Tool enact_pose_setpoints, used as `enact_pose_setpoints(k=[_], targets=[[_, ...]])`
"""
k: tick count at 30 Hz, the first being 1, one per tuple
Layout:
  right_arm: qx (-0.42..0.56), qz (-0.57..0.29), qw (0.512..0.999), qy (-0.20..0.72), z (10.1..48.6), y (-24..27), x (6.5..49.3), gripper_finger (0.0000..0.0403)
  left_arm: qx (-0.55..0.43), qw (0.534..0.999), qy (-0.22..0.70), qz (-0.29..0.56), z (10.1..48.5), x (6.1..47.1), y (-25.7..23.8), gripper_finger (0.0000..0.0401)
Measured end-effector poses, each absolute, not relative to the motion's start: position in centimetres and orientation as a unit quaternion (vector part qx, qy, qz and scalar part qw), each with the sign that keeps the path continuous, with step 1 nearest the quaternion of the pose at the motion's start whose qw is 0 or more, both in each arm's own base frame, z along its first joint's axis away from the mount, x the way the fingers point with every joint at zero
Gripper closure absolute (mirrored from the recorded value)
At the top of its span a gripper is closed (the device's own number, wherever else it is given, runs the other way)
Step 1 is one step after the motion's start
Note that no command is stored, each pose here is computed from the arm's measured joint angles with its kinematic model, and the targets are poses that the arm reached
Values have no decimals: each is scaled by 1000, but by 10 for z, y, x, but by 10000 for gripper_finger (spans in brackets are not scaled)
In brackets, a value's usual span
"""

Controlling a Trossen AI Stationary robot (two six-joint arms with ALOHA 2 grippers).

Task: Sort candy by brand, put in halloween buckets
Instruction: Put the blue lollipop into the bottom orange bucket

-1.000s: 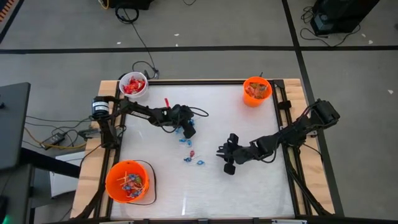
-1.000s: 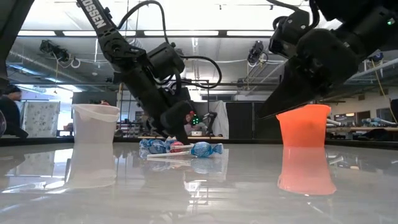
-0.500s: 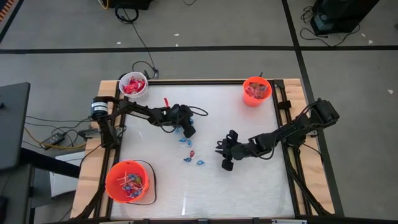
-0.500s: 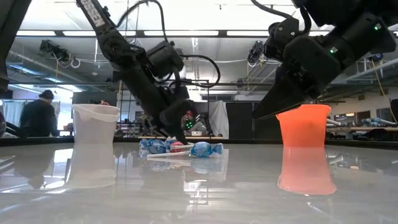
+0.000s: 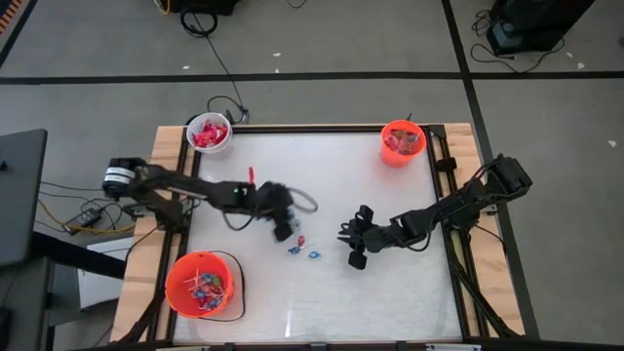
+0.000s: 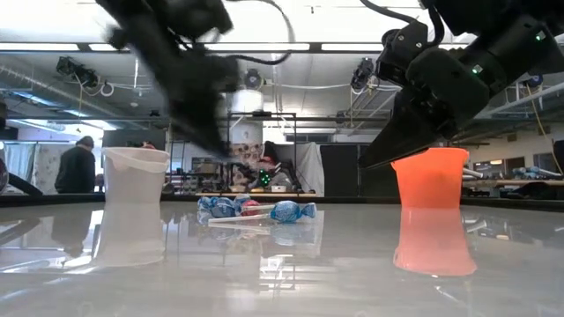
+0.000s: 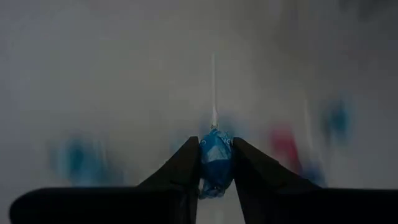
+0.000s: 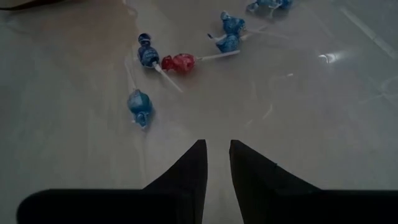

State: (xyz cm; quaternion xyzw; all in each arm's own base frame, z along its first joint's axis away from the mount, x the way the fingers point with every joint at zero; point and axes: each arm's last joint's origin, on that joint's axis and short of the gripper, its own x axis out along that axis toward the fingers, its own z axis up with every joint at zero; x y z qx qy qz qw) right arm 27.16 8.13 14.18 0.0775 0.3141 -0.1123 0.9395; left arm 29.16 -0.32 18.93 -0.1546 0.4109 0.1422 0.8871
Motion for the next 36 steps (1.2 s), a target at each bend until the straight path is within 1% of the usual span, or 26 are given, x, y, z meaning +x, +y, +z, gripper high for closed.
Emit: enact_pose_setpoints(k=[2, 4, 6, 9, 13, 15, 18, 20, 24, 26, 32, 34, 36], targets=[[77, -113, 940, 314, 142, 81, 272, 320, -161, 853, 481, 125, 199, 273, -15, 316], [79, -113, 941, 311, 142, 81, 272, 320, -176, 814, 537, 134, 215, 255, -23, 316], [82, -113, 943, 303, 143, 81, 273, 320, -184, 790, 565, 149, 233, 239, -30, 316], [90, -114, 947, 288, 146, 80, 276, 320, -198, 793, 558, 146, 261, 226, -42, 316], [100, -114, 950, 274, 148, 79, 278, 320, -226, 797, 546, 120, 300, 209, -57, 314], [102, -114, 951, 270, 149, 79, 278, 320, -242, 790, 555, 99, 317, 199, -67, 313], [102, -114, 951, 270, 149, 79, 278, 320, -267, 769, 574, 87, 333, 182, -80, 313], [102, -113, 950, 271, 149, 79, 278, 320, -287, 737, 607, 79, 331, 171, -93, 312], [106, -111, 950, 271, 149, 80, 278, 320, -343, 632, 689, 86, 315, 151, -118, 312], [118, -114, 949, 269, 149, 80, 278, 320, -361, 599, 710, 87, 308, 144, -128, 312], [115, -112, 949, 272, 148, 80, 278, 320, -349, 587, 727, 75, 279, 134, -146, 311], [116, -108, 949, 272, 149, 80, 278, 320, -351, 579, 730, 91, 264, 132, -147, 311], [119, -103, 949, 273, 149, 79, 278, 320, -359, 564, 734, 125, 252, 130, -145, 311]])
